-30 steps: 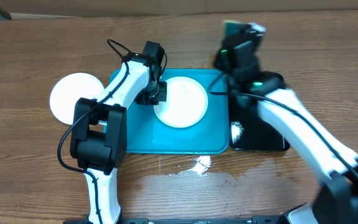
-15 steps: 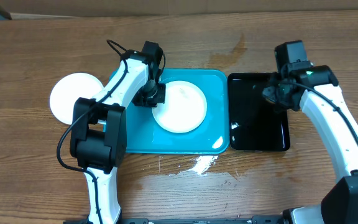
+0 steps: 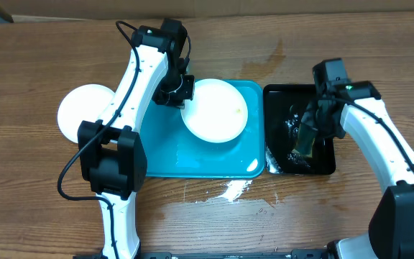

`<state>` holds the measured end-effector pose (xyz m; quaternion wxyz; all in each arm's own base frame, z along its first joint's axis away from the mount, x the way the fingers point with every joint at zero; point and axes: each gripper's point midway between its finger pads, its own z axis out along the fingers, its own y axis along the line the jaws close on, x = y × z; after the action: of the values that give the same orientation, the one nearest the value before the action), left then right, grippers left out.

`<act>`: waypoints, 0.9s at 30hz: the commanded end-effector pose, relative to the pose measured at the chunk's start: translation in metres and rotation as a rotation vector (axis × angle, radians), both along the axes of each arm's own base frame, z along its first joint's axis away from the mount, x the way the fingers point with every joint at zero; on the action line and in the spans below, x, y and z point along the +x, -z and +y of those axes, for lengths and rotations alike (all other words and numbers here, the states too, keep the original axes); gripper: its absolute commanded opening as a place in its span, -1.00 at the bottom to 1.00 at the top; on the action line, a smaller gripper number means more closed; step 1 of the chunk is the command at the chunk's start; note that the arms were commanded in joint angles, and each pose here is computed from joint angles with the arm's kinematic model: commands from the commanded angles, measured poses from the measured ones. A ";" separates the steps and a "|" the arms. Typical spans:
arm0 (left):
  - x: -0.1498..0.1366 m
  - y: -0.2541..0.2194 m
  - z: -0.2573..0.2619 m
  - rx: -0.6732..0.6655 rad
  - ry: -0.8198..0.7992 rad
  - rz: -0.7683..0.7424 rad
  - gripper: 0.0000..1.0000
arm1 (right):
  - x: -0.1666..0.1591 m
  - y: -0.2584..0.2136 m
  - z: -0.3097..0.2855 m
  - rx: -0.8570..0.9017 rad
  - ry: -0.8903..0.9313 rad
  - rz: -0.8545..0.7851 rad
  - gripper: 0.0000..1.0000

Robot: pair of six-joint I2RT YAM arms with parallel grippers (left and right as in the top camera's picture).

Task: Clean dirty plates on tray and stack at the side
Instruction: 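Lift the white plate with the left gripper and tilt it over the black tray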

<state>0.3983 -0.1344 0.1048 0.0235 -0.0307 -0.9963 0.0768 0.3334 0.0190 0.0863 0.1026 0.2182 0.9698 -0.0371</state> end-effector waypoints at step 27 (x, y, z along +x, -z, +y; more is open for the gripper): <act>0.023 -0.058 -0.077 0.036 0.082 -0.266 -0.92 | -0.008 0.020 -0.017 0.339 0.054 0.034 0.83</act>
<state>0.4170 -0.1997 0.1607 -0.0725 -0.0726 -0.9901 0.0963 0.3275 -0.0024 0.0683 0.0538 0.2658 0.9562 0.1105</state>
